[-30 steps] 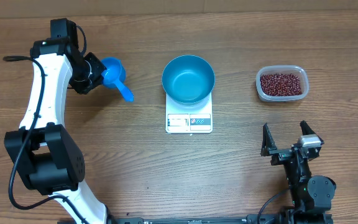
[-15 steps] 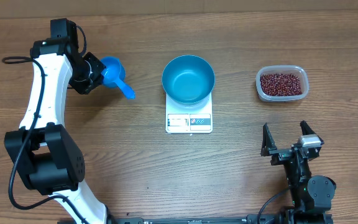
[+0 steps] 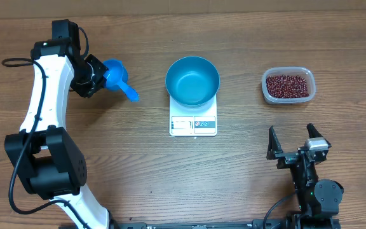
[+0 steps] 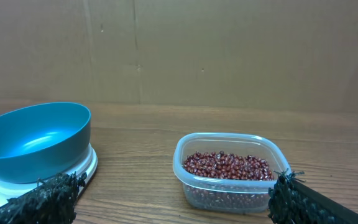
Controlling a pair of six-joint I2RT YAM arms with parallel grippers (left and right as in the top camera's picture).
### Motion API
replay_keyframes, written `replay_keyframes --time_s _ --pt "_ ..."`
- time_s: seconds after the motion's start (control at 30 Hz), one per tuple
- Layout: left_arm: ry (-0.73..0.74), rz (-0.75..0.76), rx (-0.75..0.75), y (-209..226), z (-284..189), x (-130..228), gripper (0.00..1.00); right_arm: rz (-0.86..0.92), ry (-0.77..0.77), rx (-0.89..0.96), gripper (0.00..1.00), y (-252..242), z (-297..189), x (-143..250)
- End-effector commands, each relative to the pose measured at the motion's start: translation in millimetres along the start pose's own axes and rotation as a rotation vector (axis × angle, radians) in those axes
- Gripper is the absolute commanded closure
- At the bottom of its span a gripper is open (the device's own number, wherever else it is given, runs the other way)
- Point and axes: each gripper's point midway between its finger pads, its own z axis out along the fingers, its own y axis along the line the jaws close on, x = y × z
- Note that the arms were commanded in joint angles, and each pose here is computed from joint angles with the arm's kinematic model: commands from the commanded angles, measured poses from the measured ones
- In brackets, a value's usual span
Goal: Scoop item into bowl and weigh 150g on scale
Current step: 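Carry the scoop rightward toward the teal bowl with the left gripper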
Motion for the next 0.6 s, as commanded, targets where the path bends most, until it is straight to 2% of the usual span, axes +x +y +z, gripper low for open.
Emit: replay_keyframes --time_s 0.0,0.57 --pt "-0.021 -0.005 0.036 -10 -14 -2 0.96 -0.005 0.0 -0.008 0.0 2 0 3" --pt "-0.027 -0.018 0.007 -18 -11 11 0.96 -0.005 0.0 -0.008 0.0 2 0 3"
